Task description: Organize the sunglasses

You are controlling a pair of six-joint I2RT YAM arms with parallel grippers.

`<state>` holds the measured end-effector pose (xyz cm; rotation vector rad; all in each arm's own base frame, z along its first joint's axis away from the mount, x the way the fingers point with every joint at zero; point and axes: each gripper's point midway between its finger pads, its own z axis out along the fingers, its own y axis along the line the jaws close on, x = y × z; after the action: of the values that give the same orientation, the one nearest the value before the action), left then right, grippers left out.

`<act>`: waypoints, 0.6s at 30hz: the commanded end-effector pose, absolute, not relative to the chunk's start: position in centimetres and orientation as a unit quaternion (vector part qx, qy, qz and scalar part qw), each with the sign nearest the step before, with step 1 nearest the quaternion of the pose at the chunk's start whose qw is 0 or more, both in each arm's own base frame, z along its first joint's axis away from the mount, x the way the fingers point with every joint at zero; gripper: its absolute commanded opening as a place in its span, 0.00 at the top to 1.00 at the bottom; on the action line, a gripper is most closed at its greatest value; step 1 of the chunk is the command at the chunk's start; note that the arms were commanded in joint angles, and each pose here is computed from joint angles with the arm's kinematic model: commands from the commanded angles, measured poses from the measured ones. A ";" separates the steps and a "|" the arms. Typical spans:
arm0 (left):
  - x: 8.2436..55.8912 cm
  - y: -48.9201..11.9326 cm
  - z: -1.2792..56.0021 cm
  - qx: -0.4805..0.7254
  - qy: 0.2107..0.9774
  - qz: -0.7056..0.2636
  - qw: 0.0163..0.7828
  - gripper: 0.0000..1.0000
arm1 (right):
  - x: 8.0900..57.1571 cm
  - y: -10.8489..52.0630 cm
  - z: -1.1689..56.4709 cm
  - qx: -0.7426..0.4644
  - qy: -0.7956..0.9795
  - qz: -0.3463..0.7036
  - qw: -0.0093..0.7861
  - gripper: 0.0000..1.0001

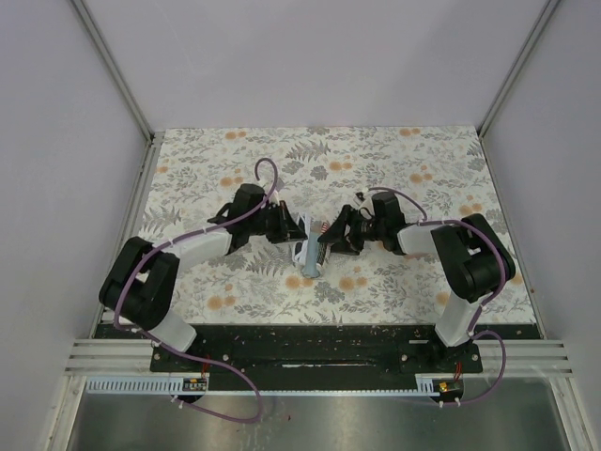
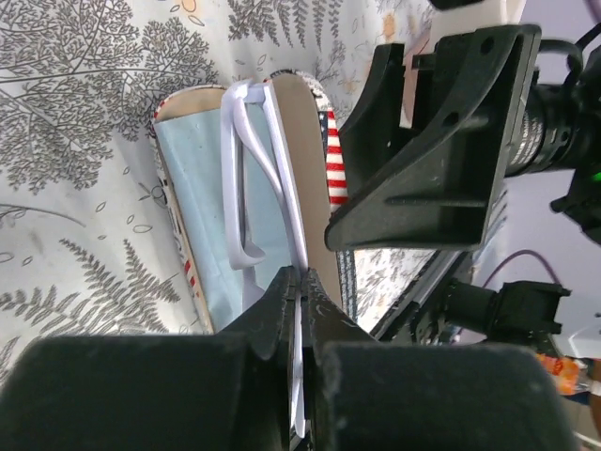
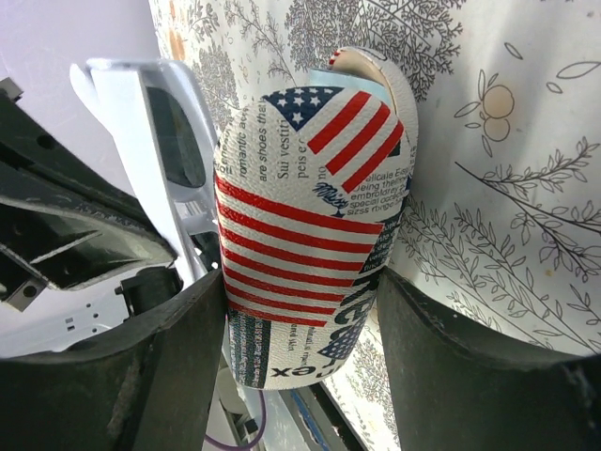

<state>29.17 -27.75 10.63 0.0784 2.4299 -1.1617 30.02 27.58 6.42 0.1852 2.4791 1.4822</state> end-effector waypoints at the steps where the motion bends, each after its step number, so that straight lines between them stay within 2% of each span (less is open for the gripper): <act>1: 30.7 -29.9 12.6 -0.001 0.825 -0.508 0.249 1.00 | 30.4 28.0 8.9 0.037 0.820 0.549 0.158 0.37; 18: 30.6 -31.1 8.8 -0.040 0.812 -0.544 0.207 1.00 | 30.2 28.1 8.7 0.046 0.812 0.560 0.155 0.38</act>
<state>30.36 -30.18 7.21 -0.1662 2.3464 -1.4249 29.63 27.79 6.99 0.1952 2.4029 1.5616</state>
